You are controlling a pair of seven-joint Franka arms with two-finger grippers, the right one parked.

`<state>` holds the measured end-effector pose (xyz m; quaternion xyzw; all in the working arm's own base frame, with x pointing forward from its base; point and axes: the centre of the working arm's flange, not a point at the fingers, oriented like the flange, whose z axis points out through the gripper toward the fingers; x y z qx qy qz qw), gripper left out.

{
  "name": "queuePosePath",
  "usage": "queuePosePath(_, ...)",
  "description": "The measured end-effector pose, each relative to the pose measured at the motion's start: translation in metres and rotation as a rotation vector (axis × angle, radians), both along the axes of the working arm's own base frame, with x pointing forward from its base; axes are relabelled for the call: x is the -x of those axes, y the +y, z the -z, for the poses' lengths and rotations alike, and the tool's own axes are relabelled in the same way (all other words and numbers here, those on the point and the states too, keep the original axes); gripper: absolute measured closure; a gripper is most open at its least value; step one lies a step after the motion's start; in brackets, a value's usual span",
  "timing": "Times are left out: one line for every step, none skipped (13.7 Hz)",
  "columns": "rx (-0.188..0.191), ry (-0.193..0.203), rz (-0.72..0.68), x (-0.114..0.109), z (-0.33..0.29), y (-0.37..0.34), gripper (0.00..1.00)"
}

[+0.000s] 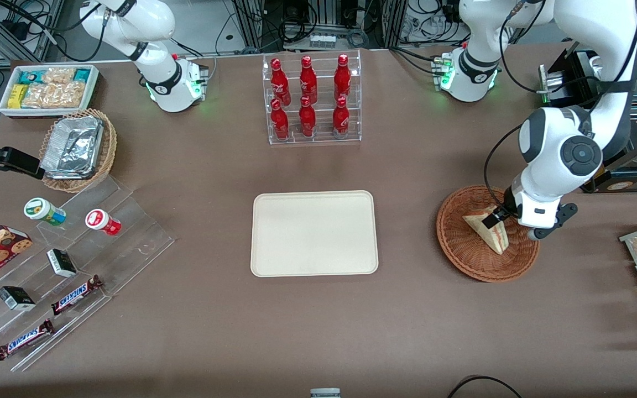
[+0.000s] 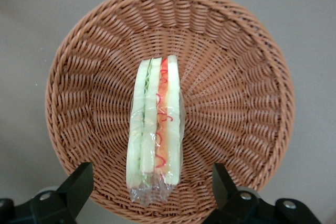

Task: Place sandwich from basket to tray
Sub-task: 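Lower the left gripper and close it on the wrapped sandwich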

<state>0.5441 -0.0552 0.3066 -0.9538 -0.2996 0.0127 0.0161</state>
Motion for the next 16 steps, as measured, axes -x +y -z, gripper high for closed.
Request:
queuePosePath(-0.001,0.010,-0.005,0.002,0.006,0.000,0.00)
queuePosePath(-0.002,0.019,-0.008,0.002,0.011,0.000,0.00)
queuePosePath(-0.003,0.029,-0.009,0.004,0.016,0.000,0.00)
queuePosePath(-0.004,0.040,-0.010,0.005,0.021,0.001,0.00)
queuePosePath(-0.006,0.051,-0.011,0.007,0.027,0.001,0.00)
queuePosePath(-0.006,0.058,-0.012,0.008,0.032,0.001,0.00)
queuePosePath(-0.007,0.062,-0.013,0.008,0.036,0.001,0.00)
queuePosePath(-0.007,0.066,-0.016,0.008,0.039,0.001,0.03)
queuePosePath(-0.008,0.065,-0.028,0.008,0.042,0.001,0.03)
queuePosePath(-0.008,0.058,-0.050,0.007,0.045,0.001,0.10)
queuePosePath(-0.009,0.053,-0.075,0.007,0.047,0.000,0.22)
queuePosePath(-0.010,0.053,-0.090,0.007,0.049,0.000,0.35)
queuePosePath(-0.010,0.053,-0.099,0.007,0.050,0.000,0.45)
queuePosePath(-0.010,0.052,-0.102,0.007,0.050,0.000,0.56)
queuePosePath(-0.010,0.051,-0.104,0.007,0.050,0.000,0.62)
queuePosePath(-0.010,0.051,-0.104,0.007,0.050,0.000,0.67)
